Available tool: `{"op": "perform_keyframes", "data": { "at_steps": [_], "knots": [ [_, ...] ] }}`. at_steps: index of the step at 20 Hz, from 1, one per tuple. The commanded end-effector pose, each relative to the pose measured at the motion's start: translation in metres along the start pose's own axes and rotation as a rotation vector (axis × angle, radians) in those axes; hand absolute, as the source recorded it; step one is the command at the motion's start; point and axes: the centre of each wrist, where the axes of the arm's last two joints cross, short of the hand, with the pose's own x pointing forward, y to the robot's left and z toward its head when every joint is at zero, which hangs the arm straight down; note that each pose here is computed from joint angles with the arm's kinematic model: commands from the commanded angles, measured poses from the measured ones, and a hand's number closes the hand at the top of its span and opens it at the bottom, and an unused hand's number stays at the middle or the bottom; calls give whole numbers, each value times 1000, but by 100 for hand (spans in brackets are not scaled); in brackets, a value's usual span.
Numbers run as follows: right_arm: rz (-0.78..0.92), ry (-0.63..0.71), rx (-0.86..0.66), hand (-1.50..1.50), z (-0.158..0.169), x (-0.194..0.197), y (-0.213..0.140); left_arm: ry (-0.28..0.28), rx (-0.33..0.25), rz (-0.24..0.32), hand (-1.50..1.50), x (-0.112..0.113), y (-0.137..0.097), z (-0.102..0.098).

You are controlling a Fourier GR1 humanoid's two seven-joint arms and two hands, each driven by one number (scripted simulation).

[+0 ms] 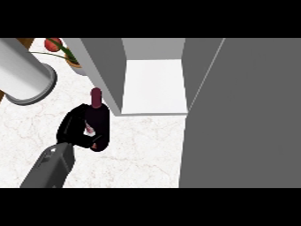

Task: Pick up the wine, place it into the cabinet and close the cabinet

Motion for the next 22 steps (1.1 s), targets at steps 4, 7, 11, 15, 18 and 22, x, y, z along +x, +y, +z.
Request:
{"op": "perform_keyframes", "data": {
  "at_steps": [4,7,11,15,18,22],
  "knots": [
    [-45,-56,23,-150,27,38,0,-164,172,-49,150,-12,18,47],
    [-54,-47,3,-150,24,26,0,-202,284,-45,150,-25,27,90],
    [-25,-46,1,-150,27,32,1,-283,207,-6,150,-17,-5,83],
    [-42,-54,23,-150,32,32,-4,-293,149,-15,150,11,-25,63],
    [-53,-66,21,-150,25,33,5,-281,111,1,150,14,-59,58],
    [-63,-66,10,-150,25,30,3,-293,102,-14,150,53,-91,51]
  ]
}}
